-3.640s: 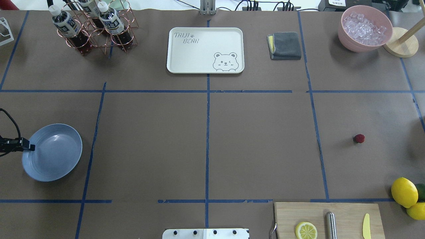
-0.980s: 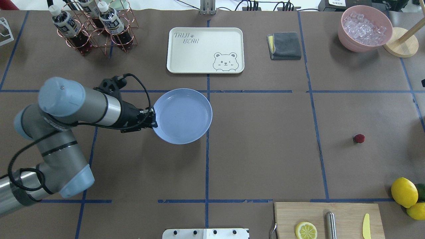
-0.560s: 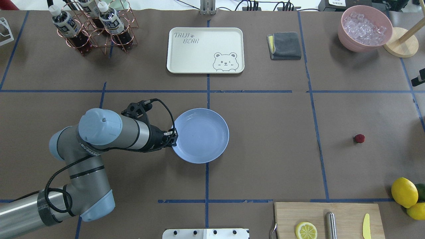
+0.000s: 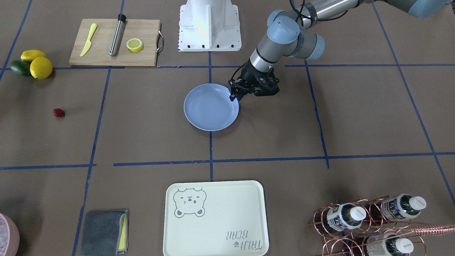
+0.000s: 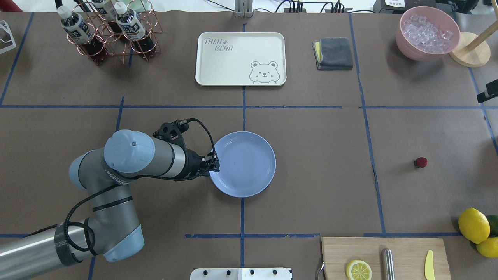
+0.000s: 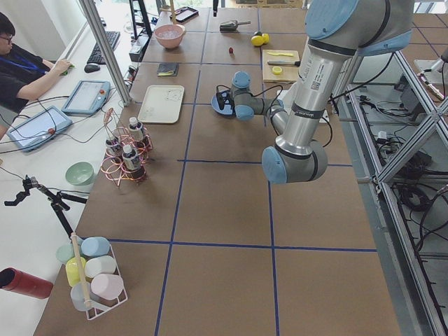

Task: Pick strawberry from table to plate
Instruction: 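Release the plate and lift the left gripper while the right gripper approaches the strawberry, then lower the right gripper onto the red strawberry and grasp it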

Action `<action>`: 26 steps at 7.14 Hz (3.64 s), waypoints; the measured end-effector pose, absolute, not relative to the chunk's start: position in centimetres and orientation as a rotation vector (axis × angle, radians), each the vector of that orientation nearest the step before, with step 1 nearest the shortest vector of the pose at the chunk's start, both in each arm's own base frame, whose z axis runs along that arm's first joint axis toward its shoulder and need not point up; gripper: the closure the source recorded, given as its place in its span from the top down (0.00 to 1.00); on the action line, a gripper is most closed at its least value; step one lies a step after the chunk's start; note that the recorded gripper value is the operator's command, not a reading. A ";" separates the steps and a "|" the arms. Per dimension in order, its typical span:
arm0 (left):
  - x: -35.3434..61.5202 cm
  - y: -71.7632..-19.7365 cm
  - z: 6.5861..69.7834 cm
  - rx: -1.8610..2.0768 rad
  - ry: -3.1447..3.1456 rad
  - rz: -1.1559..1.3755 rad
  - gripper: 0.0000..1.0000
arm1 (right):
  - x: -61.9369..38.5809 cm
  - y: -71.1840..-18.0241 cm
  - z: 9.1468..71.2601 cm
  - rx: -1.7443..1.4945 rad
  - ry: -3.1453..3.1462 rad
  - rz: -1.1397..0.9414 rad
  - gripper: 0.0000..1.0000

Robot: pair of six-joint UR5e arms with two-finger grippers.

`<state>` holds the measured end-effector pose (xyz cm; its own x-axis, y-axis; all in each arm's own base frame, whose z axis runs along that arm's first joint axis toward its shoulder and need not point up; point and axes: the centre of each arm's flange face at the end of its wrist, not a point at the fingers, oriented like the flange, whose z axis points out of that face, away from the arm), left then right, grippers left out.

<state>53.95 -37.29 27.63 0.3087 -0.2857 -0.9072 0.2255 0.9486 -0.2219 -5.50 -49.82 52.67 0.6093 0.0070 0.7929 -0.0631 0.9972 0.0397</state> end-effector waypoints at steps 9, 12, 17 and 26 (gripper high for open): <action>40.2 -44.8 22.9 0.111 0.999 -0.324 1.00 | -23.1 -43.2 53.9 0.083 -0.830 0.038 1.00; 40.0 -45.0 22.9 0.113 0.999 -0.324 1.00 | -24.4 -41.8 55.9 0.042 -0.804 0.008 0.92; 39.9 -45.0 23.0 0.113 0.997 -0.322 1.00 | -25.9 -41.2 57.4 0.007 -0.791 -0.018 0.79; 38.2 -46.3 23.1 0.135 0.992 -0.345 1.00 | -25.2 -41.3 54.8 0.050 -0.819 -0.028 0.00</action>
<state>38.22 -46.28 23.11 0.4980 -0.2233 -0.8379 0.3451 0.9375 -0.0448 -25.15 -41.28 54.82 0.6825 -0.0446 0.7296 0.0058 0.9984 0.0556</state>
